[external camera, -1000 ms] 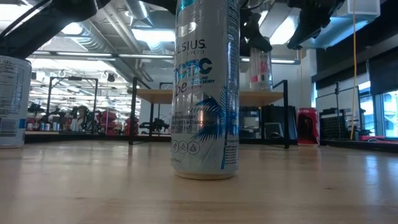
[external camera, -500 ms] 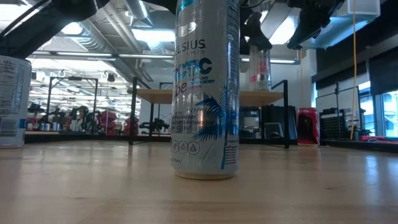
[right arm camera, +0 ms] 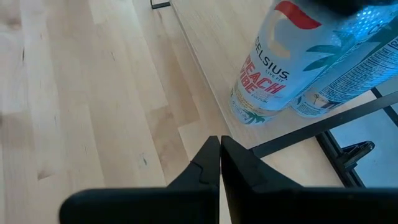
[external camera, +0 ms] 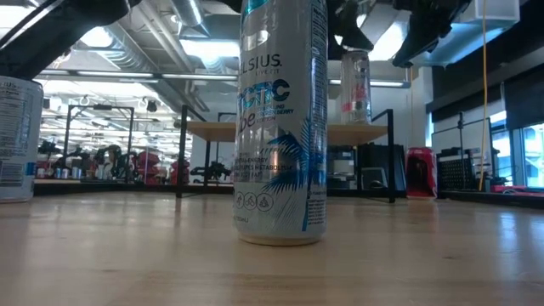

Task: Place canned beverage on shelf
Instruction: Put the white-pink soda can on the shelf aligned with the other white-pink soda can, then put the bottom white blue-soda can on the shelf

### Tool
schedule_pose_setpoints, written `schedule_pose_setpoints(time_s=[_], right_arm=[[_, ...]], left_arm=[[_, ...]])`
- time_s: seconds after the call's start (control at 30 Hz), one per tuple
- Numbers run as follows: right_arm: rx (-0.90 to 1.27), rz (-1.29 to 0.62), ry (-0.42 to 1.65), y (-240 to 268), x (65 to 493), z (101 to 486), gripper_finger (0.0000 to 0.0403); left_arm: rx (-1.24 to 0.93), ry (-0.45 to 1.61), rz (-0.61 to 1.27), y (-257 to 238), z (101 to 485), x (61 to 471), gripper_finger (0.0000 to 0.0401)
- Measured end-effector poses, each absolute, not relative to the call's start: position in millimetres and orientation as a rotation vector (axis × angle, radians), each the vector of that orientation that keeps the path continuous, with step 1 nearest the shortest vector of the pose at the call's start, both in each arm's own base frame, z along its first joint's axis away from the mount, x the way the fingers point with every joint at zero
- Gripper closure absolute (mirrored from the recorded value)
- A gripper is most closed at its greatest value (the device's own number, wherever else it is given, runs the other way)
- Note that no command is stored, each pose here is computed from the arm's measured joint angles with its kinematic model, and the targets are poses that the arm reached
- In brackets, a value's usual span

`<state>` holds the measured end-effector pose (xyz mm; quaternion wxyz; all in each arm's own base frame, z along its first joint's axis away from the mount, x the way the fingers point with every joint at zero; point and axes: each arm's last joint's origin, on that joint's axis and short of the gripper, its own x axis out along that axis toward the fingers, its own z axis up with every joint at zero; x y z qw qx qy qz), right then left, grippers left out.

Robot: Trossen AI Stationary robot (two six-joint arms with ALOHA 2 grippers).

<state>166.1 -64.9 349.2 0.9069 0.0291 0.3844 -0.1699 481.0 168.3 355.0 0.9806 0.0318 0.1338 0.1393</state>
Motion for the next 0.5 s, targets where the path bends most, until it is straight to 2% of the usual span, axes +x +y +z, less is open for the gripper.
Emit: schedule_pose_setpoints(time_s=[0.33, 0.5], right_arm=[[0.060, -0.350, 0.793, -64.9, 166.2, 349.2, 0.0398], [0.059, -0.350, 0.787, -65.1, 166.5, 349.7, 0.0398]], left_arm=[[0.080, 0.111, 0.283, 153.4, 422.5, 459.2, 0.0104], [0.059, 0.126, 0.268, 140.8, 439.4, 449.8, 0.0104]])
